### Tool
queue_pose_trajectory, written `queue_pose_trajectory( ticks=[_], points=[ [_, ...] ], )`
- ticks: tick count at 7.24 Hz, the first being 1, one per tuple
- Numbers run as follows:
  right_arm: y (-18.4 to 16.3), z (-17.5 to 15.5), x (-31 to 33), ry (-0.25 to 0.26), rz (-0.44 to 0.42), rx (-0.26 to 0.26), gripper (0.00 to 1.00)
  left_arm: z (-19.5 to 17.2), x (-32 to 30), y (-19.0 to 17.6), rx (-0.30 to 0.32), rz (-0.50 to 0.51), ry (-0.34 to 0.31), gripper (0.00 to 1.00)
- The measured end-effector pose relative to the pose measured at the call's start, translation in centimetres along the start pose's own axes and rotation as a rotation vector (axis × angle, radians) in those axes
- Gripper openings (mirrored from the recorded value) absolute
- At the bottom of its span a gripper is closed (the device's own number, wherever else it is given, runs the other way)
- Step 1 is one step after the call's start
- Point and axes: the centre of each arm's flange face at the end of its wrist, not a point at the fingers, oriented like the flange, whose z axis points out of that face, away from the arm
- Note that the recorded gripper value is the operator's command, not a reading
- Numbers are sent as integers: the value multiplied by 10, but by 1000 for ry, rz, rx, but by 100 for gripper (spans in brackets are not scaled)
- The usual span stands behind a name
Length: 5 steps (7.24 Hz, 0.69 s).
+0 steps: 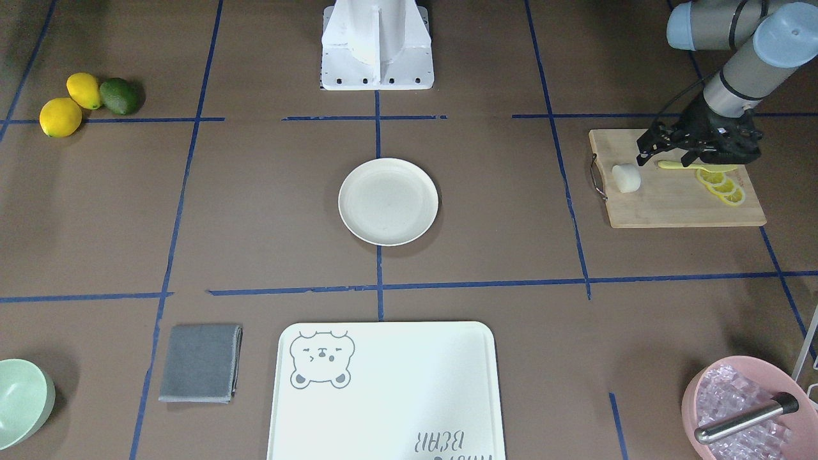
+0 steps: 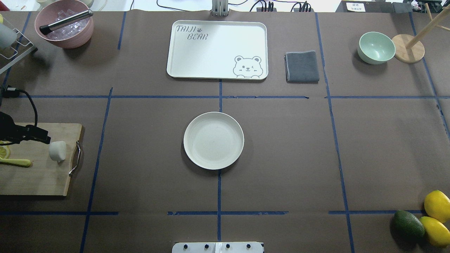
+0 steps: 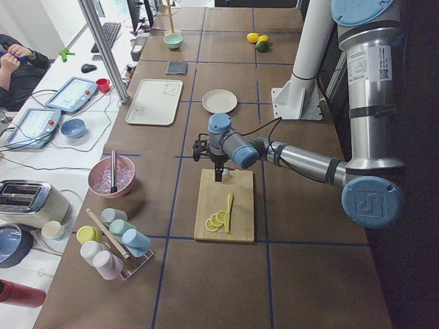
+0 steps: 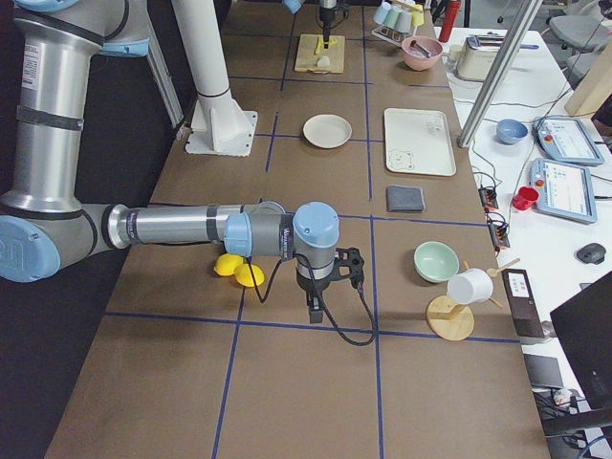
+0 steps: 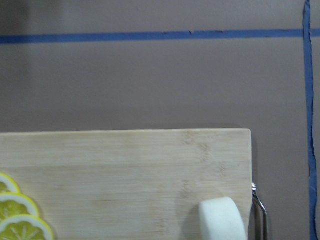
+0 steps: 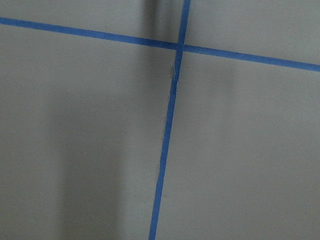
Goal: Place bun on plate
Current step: 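Reach the left gripper down to the white bun on the cutting board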
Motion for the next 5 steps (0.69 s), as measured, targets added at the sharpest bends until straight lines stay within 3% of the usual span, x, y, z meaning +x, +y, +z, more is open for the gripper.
queue_pose_trajectory(
  ticks=[2,5],
  points=[
    [0,1,1,0,1,-1,100,24,17,13,-12,7,-15,100],
    [0,1,1,0,0,-1,100,50,22,12,-26,14,-42,92]
  ],
)
